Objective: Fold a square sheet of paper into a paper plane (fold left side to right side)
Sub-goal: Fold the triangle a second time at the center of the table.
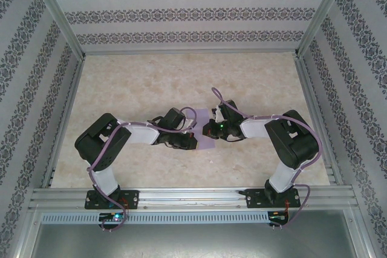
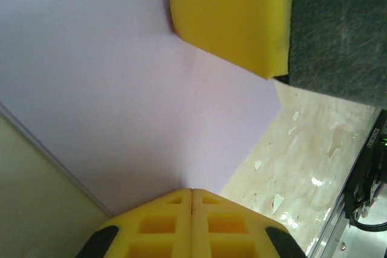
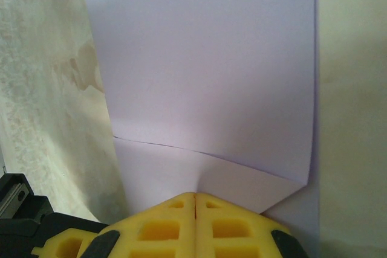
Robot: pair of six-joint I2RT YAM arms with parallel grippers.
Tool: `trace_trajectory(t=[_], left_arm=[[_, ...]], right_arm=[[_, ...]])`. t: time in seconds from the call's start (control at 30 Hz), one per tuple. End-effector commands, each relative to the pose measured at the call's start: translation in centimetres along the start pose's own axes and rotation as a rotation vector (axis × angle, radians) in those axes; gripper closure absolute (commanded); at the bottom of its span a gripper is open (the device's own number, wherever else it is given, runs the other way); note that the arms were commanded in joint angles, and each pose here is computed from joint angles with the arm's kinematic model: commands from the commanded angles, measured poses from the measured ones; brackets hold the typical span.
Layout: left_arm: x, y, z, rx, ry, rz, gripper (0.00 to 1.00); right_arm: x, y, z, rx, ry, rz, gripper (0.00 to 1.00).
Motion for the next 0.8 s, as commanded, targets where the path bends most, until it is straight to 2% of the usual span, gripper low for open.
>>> trace_trajectory(t=[0.0,0.3,0.53,0.63,0.73,0.77], left_arm=[[-2.8,0.2,0.5,0.009,-0.033,0.113,0.98],[-3.6,0.0,0.4,0.009,-0.033,0.119,0.98],[-3.2,-1.0,-0.5,-0.006,-0.017,0.072,0.95],[-2.4,-2.1,-1.5,-0.022,0.003,0.028,0.94],[-1.4,-3.8,-2.0,-0.015,0.015,-0.038,0.89],[-1.1,-4.6,-2.1,-0.007,0.019,-0.064,0.87]], right_arm=[[-1.1,0.5,-4.7,-0.242,0.094,0.021,1.0],[-1.0,0.6,-4.6,-0.238,0.094,0.03,1.0],[-0.8,0.7,-3.2,-0.196,0.059,0.03,1.0],[-0.4,0.6,-1.5,-0.116,0.023,0.023,1.0],[0.1,-0.3,1.4,-0.025,-0.038,0.002,1.0],[0.3,-0.8,2.3,0.001,-0.057,-0.016,0.96]])
Point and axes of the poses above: each hand's point on the last joint's axis, 136 mm out from that joint toward the fingers, its own y axis out along the fingers, its own z axis along the line the jaws close on, x = y × z, the point moved 10 cm from there along -y, back along the fingers, and after that the axes turned 8 degrees about y, right-handed, at the moved point
